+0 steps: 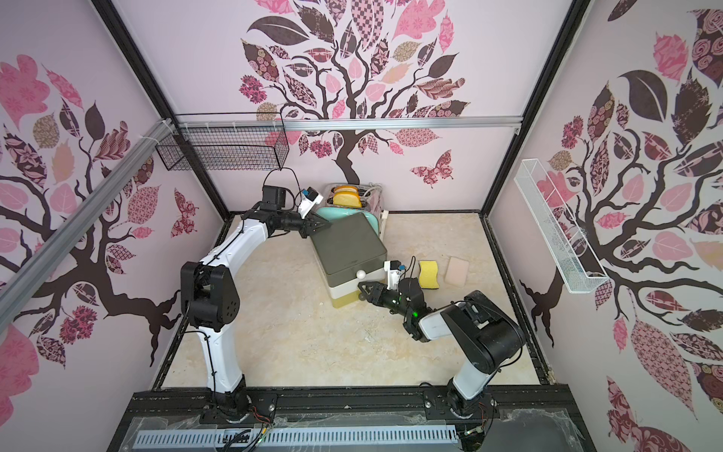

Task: Take the sponge out of the drawer
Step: Open the drawer in the storage box.

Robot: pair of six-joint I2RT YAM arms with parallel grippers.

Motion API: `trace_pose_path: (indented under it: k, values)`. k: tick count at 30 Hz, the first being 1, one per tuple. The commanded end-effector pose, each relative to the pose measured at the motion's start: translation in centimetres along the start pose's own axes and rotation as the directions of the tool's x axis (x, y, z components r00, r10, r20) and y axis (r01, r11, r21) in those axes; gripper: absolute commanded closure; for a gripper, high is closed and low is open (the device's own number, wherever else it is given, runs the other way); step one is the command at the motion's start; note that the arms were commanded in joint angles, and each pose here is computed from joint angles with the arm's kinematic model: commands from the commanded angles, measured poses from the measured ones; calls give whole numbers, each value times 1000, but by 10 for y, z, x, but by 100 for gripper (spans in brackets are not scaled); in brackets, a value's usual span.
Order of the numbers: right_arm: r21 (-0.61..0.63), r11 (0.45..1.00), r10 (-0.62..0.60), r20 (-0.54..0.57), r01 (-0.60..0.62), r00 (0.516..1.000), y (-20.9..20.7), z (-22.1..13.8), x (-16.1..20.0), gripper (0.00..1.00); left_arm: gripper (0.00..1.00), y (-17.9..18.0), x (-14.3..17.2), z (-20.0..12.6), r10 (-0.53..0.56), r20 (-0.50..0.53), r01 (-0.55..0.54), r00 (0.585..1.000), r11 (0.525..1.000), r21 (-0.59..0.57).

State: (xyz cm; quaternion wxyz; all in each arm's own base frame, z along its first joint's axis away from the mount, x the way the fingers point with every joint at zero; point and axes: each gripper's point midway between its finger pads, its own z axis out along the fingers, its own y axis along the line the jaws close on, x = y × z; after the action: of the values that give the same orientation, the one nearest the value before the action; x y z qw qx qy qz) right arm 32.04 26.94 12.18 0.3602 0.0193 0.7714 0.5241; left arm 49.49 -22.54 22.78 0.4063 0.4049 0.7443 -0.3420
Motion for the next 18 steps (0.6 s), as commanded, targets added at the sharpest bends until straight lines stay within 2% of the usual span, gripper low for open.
trace_pose_path:
  k: [1,6,13,18]
  values:
    - [-40,999,-18,4,18,1000,18,13,-10,61,79,-33,46,31,-136,-121,153,983,978,143]
    - [-37,999,-17,4,17,1000,19,11,-10,77,79,-32,47,31,-138,-122,155,983,978,140]
    - [-6,1000,-23,-23,23,999,19,-6,1,82,79,-31,48,33,-138,-123,155,983,979,136]
    - [58,997,-44,-90,49,995,18,-33,23,83,79,-28,50,34,-142,-127,158,982,979,131]
